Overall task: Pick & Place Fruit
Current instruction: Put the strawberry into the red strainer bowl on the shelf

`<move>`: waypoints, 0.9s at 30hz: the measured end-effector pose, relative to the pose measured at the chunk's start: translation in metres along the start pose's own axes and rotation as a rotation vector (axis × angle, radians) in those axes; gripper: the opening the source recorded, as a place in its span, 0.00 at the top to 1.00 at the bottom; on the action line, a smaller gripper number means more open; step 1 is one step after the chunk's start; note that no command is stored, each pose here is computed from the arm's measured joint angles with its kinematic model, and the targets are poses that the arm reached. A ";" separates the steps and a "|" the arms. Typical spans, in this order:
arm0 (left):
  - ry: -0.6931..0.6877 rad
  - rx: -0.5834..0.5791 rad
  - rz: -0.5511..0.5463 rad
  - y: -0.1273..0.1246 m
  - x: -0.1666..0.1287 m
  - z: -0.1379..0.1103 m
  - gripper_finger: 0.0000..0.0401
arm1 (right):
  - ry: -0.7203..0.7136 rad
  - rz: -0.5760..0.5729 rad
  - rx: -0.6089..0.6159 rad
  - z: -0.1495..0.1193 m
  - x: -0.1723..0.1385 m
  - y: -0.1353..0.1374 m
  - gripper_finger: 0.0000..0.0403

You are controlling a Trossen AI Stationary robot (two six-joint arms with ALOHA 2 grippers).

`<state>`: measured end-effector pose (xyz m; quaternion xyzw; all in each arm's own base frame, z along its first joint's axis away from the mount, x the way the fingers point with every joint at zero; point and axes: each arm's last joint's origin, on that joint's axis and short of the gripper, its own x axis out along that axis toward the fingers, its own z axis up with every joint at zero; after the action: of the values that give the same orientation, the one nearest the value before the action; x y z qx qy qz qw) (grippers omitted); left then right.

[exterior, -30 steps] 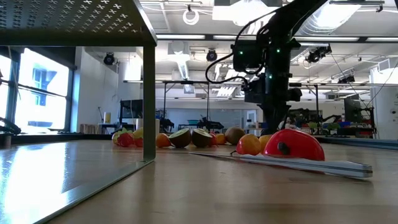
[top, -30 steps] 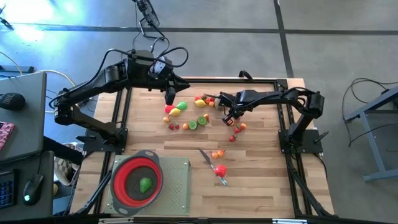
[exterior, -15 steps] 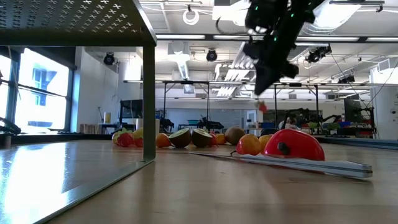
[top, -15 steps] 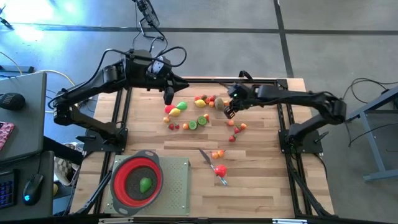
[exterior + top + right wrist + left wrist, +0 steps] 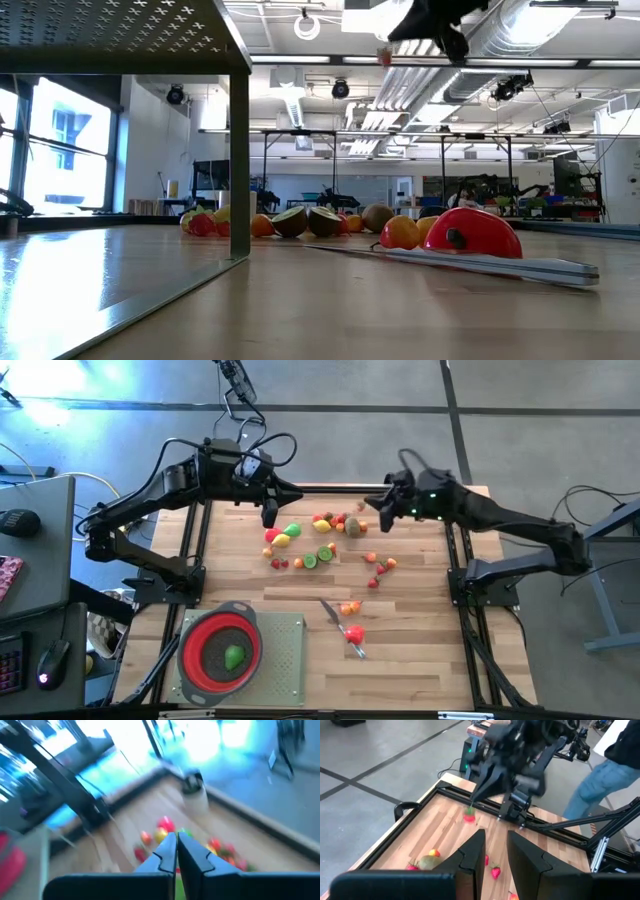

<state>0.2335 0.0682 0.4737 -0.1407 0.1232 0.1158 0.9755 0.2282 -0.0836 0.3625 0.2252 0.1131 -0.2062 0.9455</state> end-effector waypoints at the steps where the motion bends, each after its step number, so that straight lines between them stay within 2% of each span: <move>1: 0.000 0.000 0.000 0.000 0.000 0.000 0.81 | -0.039 0.027 -0.006 0.004 -0.003 0.003 0.99; 7: 0.000 0.000 0.000 0.000 0.000 0.000 0.81 | -0.220 0.196 -0.071 0.022 -0.016 0.019 0.99; 11: 0.003 0.000 0.000 0.000 0.001 0.000 0.81 | -0.276 0.288 -0.109 0.026 -0.018 0.028 0.99; 20: 0.002 0.003 0.024 0.002 0.016 -0.001 0.79 | -0.303 0.315 -0.156 0.027 -0.019 0.033 0.99; 27: -0.021 0.027 -0.025 0.003 0.036 0.000 0.63 | -0.295 0.348 -0.167 0.026 -0.019 0.034 0.99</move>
<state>0.2664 0.0774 0.4635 -0.1278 0.1129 0.1034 0.9799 0.2297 -0.0620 0.4042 0.1296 -0.0500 -0.0605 0.9885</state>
